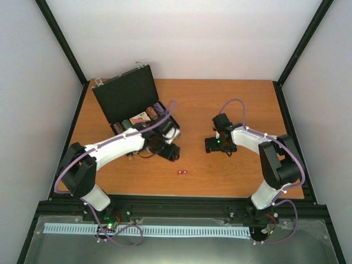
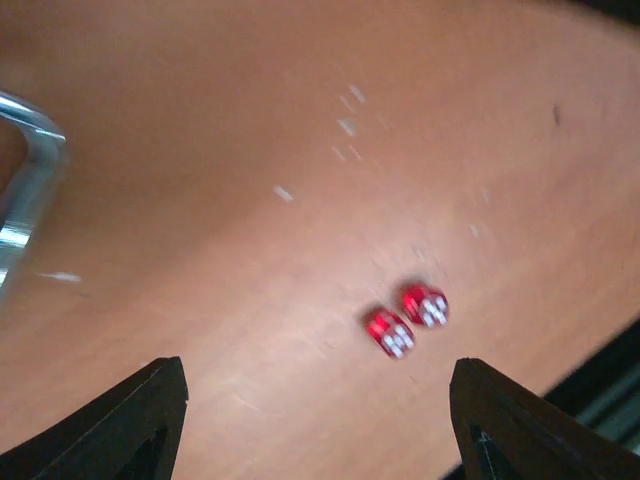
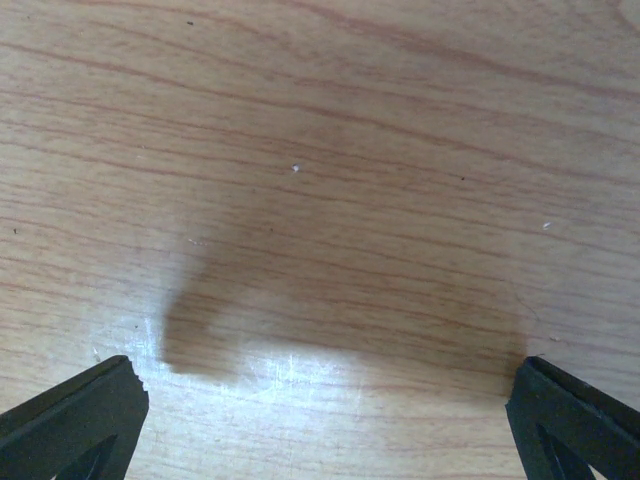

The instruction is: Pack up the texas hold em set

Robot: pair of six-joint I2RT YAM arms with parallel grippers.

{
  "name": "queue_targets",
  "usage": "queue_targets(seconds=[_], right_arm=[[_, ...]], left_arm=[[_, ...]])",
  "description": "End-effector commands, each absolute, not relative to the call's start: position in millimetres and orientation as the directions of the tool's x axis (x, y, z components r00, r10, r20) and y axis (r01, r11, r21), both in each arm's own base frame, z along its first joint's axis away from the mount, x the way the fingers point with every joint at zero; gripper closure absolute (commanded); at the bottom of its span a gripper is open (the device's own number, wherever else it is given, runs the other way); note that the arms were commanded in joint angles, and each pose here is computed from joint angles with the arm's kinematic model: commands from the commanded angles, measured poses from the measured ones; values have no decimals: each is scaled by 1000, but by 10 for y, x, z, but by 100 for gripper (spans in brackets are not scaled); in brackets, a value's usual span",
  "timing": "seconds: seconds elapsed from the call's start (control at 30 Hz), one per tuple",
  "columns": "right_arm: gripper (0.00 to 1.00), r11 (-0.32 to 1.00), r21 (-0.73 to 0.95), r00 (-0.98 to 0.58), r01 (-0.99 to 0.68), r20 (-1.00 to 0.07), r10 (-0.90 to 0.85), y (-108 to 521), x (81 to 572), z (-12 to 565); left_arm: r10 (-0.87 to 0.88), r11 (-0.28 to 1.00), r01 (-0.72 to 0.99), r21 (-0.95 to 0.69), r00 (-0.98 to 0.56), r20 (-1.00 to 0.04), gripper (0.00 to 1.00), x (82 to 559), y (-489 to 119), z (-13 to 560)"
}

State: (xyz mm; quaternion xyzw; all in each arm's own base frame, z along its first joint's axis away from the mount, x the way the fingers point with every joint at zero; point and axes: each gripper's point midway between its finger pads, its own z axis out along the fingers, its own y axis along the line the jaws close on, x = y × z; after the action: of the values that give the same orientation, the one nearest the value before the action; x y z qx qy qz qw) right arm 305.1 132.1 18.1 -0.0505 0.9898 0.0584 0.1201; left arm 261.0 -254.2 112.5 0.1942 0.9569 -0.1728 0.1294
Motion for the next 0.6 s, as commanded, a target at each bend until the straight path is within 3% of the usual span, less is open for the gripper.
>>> queue_targets(seconds=[0.0,0.57], right_arm=[[0,988,101,-976,-114,-198,-93,1324,3005,49],[0,988,108,-977,-107,-197,-84,1301,2923,34]], left_arm=[[556,710,628,-320,-778,-294,25,2122,-2932,938],[720,599,768,-228,-641,-266,24,1877,-3211,462]])
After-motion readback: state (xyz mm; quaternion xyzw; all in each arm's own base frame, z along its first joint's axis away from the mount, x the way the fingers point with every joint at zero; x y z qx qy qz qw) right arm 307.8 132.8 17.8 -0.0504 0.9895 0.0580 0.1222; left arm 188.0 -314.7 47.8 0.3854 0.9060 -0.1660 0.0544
